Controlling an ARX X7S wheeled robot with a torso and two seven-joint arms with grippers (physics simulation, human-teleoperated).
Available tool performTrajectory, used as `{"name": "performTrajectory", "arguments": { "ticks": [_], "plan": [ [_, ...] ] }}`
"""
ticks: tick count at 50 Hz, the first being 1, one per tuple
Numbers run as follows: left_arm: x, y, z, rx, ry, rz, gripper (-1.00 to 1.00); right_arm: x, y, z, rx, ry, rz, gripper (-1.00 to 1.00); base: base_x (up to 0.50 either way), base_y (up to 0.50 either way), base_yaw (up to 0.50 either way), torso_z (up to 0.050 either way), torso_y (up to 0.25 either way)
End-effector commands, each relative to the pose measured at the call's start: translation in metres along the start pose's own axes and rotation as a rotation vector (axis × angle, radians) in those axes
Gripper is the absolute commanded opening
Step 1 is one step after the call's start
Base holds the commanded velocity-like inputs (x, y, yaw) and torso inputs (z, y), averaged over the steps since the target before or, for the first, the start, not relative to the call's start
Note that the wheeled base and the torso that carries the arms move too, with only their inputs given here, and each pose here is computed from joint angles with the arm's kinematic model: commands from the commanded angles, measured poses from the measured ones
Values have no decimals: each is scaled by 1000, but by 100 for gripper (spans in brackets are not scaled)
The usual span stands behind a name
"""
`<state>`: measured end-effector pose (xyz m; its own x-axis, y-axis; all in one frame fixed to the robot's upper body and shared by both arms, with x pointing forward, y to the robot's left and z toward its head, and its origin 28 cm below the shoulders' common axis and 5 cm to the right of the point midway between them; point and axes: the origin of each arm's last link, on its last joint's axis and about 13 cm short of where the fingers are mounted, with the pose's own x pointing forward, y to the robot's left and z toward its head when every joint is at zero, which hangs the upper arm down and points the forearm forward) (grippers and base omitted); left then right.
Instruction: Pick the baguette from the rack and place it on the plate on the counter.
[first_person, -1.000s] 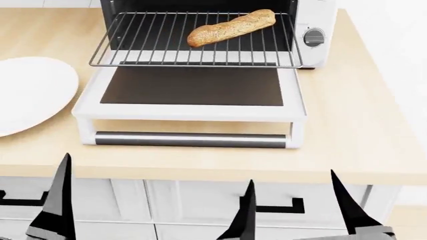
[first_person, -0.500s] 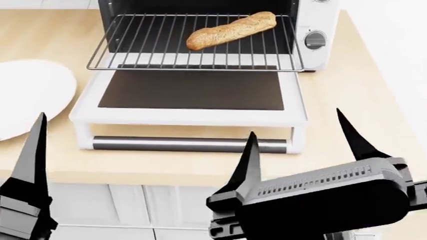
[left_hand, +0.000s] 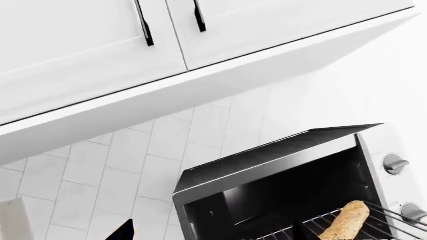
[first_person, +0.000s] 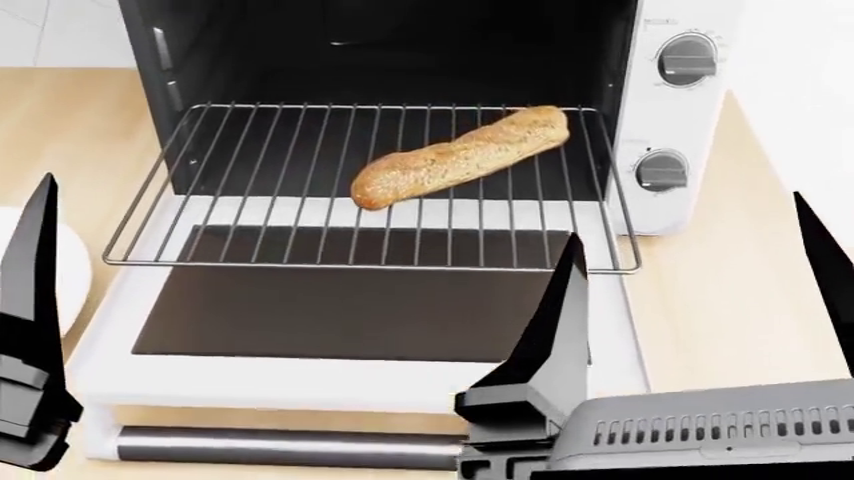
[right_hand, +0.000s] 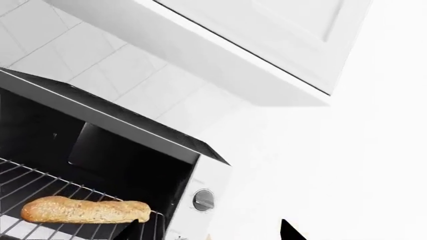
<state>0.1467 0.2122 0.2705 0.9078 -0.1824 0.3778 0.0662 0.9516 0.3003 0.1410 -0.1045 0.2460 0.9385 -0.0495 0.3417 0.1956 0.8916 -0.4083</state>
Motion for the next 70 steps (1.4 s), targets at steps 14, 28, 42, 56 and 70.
{"name": "performTrajectory", "arguments": {
  "ticks": [14,28,42,56,70],
  "plan": [
    [-6,-5,14,15,-6,-14,100,-11,-4,4,15,-25,-13,100,392,0,0,34,65],
    [13,7,53,-82,107,-266,100,-18,-6,9,42,-50,7,100,0,0,0,0,0],
    [39,11,57,-84,242,-399,100,-19,-7,8,47,-55,10,100,0,0,0,0,0],
    [68,12,74,-31,328,-534,100,-20,-6,7,54,-60,17,100,0,0,0,0,0],
    [101,5,62,-49,417,-647,100,-21,-5,7,59,-59,23,100,0,0,0,0,0]
  ]
}}
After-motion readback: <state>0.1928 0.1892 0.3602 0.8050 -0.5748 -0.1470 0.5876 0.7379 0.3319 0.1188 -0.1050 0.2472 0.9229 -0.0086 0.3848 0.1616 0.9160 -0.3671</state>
